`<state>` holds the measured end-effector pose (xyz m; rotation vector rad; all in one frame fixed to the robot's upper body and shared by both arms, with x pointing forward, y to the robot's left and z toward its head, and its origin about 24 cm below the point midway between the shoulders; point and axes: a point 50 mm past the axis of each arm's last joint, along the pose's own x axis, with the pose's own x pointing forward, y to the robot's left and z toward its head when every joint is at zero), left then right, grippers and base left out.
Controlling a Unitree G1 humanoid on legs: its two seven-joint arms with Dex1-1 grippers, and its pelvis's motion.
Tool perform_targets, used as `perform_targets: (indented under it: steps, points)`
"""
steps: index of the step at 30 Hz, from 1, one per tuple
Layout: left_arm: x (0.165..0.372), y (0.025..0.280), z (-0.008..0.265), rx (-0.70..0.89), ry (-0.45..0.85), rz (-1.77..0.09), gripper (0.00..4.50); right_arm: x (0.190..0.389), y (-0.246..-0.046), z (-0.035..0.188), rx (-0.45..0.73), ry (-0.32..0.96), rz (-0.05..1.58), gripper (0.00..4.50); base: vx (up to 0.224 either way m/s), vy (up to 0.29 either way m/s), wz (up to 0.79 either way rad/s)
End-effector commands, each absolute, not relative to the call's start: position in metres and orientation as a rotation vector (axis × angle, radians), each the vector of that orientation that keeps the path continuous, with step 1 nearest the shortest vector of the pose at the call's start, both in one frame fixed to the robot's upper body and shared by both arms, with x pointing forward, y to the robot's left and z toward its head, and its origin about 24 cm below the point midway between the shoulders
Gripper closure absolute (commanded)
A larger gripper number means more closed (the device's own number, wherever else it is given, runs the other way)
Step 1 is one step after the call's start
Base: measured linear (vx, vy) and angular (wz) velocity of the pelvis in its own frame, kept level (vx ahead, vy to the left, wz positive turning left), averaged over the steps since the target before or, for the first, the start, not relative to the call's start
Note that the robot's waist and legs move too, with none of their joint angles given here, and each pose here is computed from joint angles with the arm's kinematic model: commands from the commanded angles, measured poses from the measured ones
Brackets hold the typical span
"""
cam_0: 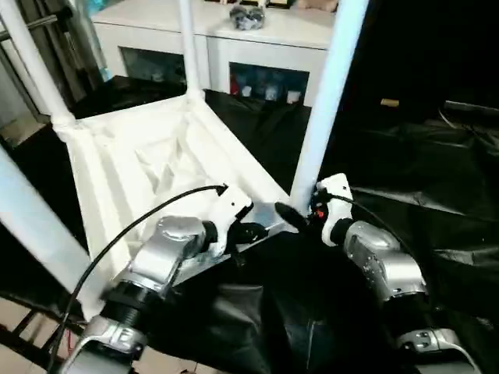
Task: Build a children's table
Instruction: Rotate leg to tighten
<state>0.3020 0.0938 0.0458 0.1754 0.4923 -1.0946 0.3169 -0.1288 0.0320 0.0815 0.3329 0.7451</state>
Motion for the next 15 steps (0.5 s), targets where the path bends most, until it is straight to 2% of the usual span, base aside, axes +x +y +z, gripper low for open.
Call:
perform_targets:
  steps: [1, 8, 15]
  points:
    - [0.294, 0.079, 0.055, 0.184, 0.448, -1.247, 4.50, 0.299, -0.109, 0.017, 0.112, 0.424, 0.956, 0.87, 0.000, 0.000, 0.00]
    - [0.289, 0.100, 0.056, 0.235, 0.489, -1.338, 4.50, 0.285, -0.136, 0.028, 0.072, 0.458, 1.202, 0.87, 0.000, 0.000, 0.00]
    - [0.284, 0.109, 0.057, 0.231, 0.510, -1.377, 4.50, 0.276, -0.144, 0.030, 0.068, 0.508, 1.304, 0.87, 0.000, 0.000, 0.00]
